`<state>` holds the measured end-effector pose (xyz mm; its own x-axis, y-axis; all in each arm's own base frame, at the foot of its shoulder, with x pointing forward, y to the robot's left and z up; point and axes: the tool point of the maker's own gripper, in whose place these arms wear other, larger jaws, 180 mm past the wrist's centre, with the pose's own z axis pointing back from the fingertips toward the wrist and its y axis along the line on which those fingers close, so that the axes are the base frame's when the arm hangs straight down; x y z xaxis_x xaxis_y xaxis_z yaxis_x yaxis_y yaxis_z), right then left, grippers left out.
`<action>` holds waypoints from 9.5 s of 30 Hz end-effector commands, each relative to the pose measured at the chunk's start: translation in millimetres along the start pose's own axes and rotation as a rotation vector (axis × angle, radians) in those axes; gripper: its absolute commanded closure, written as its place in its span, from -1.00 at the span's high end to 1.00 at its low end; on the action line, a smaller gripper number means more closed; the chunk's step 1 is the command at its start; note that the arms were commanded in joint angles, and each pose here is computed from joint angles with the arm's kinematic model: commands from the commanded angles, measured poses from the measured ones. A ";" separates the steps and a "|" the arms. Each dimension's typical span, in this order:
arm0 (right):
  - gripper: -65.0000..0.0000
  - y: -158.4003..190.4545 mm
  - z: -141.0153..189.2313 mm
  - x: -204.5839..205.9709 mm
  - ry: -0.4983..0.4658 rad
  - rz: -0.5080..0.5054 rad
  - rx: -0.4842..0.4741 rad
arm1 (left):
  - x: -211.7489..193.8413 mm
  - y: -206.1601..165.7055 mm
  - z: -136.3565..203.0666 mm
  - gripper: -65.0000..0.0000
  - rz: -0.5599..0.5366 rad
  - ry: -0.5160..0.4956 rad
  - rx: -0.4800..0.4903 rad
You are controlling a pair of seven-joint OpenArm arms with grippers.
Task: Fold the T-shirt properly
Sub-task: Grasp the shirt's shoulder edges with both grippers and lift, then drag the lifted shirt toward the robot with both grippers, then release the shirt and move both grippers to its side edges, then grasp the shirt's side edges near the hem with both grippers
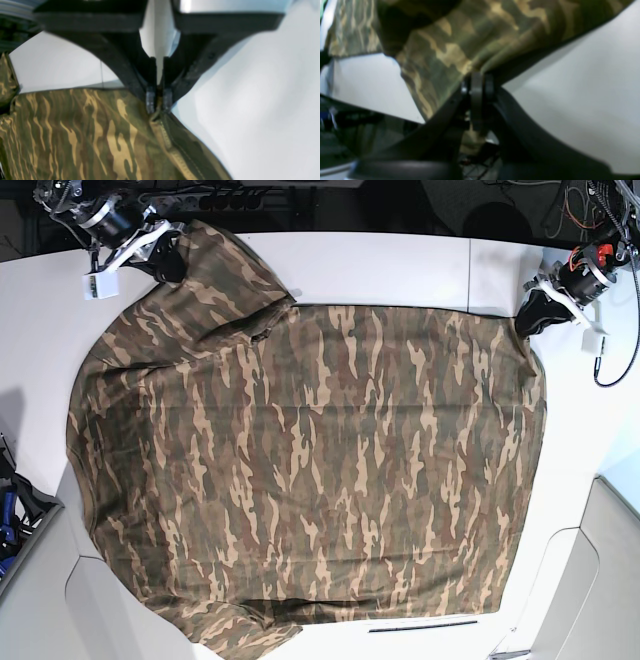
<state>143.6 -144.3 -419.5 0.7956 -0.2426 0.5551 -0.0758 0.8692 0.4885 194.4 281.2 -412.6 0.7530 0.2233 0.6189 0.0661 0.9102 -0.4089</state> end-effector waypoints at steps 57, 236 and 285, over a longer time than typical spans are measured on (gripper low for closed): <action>0.13 -63.0 -93.5 271.2 -0.320 0.052 -0.052 | 189.4 11.7 -57.1 0.03 -0.144 -0.245 0.093; -0.07 -165.0 -65.4 278.7 -0.345 -0.055 -0.226 | 205.0 78.7 -75.6 0.19 0.054 -0.220 0.152; -1.00 -112.3 -115.3 264.9 -0.213 0.017 -0.149 | 215.8 22.2 -113.2 -1.00 0.082 -0.149 0.008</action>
<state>421.0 -247.0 -421.8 0.6776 -0.3106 0.6666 0.0266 0.9162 0.3999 417.1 301.3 -390.3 0.7028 0.3523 0.6180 -0.0328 0.8839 -0.4666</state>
